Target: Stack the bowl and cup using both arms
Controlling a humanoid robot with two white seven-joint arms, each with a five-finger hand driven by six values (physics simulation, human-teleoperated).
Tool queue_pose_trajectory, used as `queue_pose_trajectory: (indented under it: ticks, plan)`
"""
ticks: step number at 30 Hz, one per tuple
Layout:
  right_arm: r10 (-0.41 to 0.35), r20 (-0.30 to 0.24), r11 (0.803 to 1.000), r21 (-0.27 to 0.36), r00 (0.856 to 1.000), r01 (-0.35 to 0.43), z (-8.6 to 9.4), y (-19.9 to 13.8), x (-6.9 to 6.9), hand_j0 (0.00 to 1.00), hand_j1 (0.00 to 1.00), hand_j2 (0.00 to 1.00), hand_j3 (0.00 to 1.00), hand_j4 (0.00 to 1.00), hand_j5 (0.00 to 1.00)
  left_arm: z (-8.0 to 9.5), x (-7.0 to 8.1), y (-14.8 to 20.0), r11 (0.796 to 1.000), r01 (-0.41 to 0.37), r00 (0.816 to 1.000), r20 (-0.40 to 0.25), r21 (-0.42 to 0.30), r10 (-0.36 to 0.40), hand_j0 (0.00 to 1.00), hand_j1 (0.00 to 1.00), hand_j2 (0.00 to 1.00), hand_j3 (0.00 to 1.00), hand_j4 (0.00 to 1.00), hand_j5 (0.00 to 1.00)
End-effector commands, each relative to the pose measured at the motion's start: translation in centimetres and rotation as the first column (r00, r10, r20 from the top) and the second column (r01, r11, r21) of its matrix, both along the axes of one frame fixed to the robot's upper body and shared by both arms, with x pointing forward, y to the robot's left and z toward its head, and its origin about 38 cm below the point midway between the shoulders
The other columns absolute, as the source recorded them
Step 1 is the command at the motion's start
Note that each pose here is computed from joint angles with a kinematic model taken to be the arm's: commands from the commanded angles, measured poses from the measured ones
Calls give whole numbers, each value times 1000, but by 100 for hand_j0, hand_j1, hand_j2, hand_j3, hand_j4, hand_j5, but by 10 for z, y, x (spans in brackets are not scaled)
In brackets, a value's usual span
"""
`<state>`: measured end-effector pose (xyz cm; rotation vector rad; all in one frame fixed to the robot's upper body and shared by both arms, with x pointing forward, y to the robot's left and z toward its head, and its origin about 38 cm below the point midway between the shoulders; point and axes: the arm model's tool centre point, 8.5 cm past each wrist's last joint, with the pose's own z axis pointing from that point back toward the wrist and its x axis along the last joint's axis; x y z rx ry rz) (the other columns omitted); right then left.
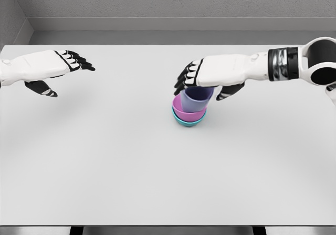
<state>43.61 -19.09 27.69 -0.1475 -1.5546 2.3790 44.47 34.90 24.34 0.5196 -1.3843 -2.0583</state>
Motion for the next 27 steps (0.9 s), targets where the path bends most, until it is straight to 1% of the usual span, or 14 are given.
queue_pose_trajectory:
  ticks: [1, 8, 9, 10, 11, 12, 13, 14, 15, 17, 18, 19, 22, 27]
  plan:
    - [-1, -4, 1000, 4, 1000, 1, 0, 0, 0, 100, 100, 100, 100, 100, 100, 1, 0, 1, 1000, -4, 1000, -1, -5, 4, 100, 100, 100, 100, 100, 100]
    - [-4, 0, 1000, 4, 1000, 4, 2, -1, 0, 100, 100, 100, 100, 100, 100, 1, 0, 1, 1000, -4, 1000, -1, -5, 4, 100, 100, 100, 100, 100, 100]
    - [-8, 20, 1000, 17, 1000, 8, 12, -3, 1, 100, 100, 100, 100, 100, 100, 1, 0, 1, 1000, -4, 1000, -1, -5, 4, 100, 100, 100, 100, 100, 100]
    - [-41, 83, 997, 62, 996, 36, 41, -16, 5, 100, 100, 100, 100, 100, 100, 1, 0, 1, 1000, -4, 1000, -1, -5, 4, 100, 100, 100, 100, 100, 100]
    - [-143, 189, 987, 105, 971, 125, 89, -64, 0, 100, 100, 100, 100, 100, 100, 1, 0, 1, 1000, -4, 1000, -1, -5, 4, 100, 100, 100, 100, 100, 100]
    - [-223, 220, 973, 111, 950, 203, 105, -104, -9, 100, 100, 100, 100, 100, 100, 1, 0, 1, 1000, -4, 1000, -1, -5, 4, 100, 100, 100, 100, 100, 100]
    - [-292, 164, 951, 155, 942, 268, 96, -135, -19, 100, 100, 100, 100, 100, 100, 1, 0, 1, 1000, -5, 1000, -1, -7, 5, 100, 100, 100, 100, 100, 100]
    - [-351, 130, 928, 179, 927, 326, 83, -160, -27, 100, 100, 100, 100, 100, 100, 1, 0, 1, 1000, -5, 1000, -2, -9, 5, 100, 100, 100, 100, 100, 100]
    - [-365, 110, 922, 180, 925, 342, 75, -165, -30, 100, 100, 100, 100, 100, 100, 0, 0, 1, 1000, -5, 1000, -4, -8, 5, 100, 100, 100, 100, 100, 100]
    - [-369, 104, 921, 176, 924, 348, 73, -167, -30, 100, 100, 100, 100, 100, 100, 0, 0, 2, 1000, -6, 1000, -4, 1, 6, 100, 100, 100, 100, 100, 100]
    - [-360, 94, 924, 174, 928, 340, 68, -163, -30, 100, 100, 100, 100, 100, 100, 0, 0, 2, 1000, -6, 1000, -4, -1, 6, 100, 100, 100, 100, 100, 100]
    - [-354, 72, 926, 171, 933, 338, 58, -161, -31, 100, 100, 100, 100, 100, 100, 1, 0, 7, 1000, -18, 1000, -6, -3, 18, 100, 100, 100, 100, 100, 100]
    - [-352, 68, 926, 168, 934, 337, 56, -160, -31, 100, 100, 100, 100, 100, 100, -9, -3, 11, 1000, -30, 999, -29, -1, 30, 100, 100, 100, 100, 100, 100]
    - [-347, 58, 929, 160, 936, 335, 52, -158, -31, 100, 100, 100, 100, 100, 100, -8, -3, 12, 999, -32, 999, -28, 1, 32, 100, 100, 100, 100, 100, 100]
